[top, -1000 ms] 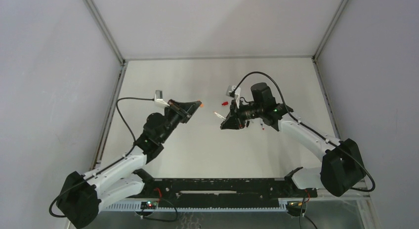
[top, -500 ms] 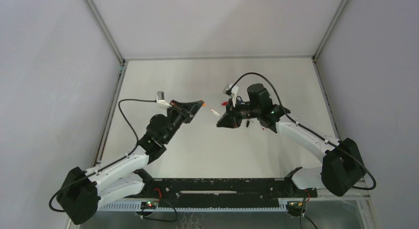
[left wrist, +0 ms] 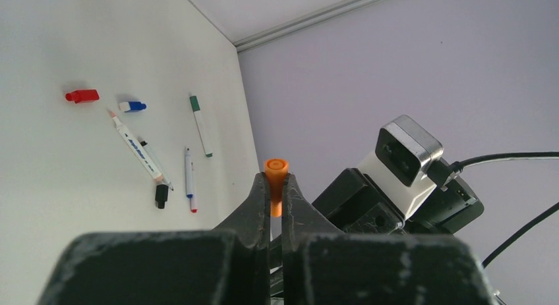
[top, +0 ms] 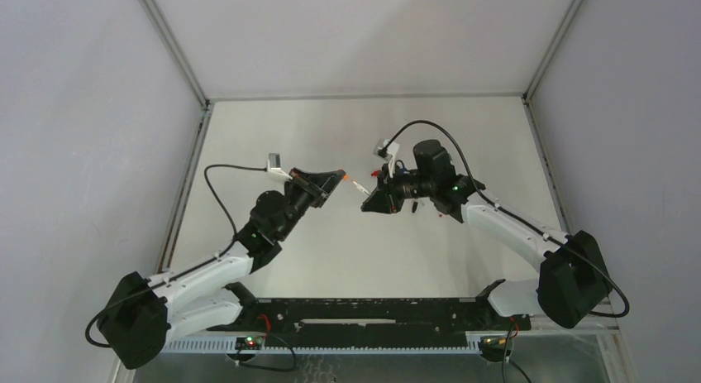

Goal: Insert the pens into the pen caps
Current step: Insert the pen into the pen cap.

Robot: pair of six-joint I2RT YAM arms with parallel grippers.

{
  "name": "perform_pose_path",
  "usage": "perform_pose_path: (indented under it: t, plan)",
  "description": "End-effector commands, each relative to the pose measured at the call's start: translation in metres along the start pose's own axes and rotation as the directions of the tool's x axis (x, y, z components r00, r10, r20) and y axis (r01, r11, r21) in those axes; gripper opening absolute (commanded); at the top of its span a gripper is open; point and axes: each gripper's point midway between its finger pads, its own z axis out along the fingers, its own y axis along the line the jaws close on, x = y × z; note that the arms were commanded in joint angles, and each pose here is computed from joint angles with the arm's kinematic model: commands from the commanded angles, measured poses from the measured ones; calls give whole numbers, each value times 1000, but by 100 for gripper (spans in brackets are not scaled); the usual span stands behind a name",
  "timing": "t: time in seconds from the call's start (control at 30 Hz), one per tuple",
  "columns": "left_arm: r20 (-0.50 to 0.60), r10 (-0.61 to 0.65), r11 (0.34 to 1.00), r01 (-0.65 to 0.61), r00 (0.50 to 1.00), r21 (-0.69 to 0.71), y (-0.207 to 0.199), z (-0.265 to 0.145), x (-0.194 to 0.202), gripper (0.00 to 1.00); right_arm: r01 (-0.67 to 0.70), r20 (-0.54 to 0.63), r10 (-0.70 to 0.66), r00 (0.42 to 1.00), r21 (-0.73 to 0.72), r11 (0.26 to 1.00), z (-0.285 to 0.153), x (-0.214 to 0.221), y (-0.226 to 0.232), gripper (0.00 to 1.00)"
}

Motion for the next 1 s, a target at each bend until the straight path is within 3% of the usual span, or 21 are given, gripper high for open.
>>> perform_pose_path:
  t: [0.0, 0.97]
  plan:
    - [22, -23, 997, 21, 999, 79, -30, 3, -7, 0, 8, 21, -8, 1000, 1, 1000, 3, -5, 2, 0]
    - [23, -52, 995, 50, 998, 88, -33, 3, -3, 0, 10, 12, -10, 1000, 3, 1000, 5, -2, 1, 0]
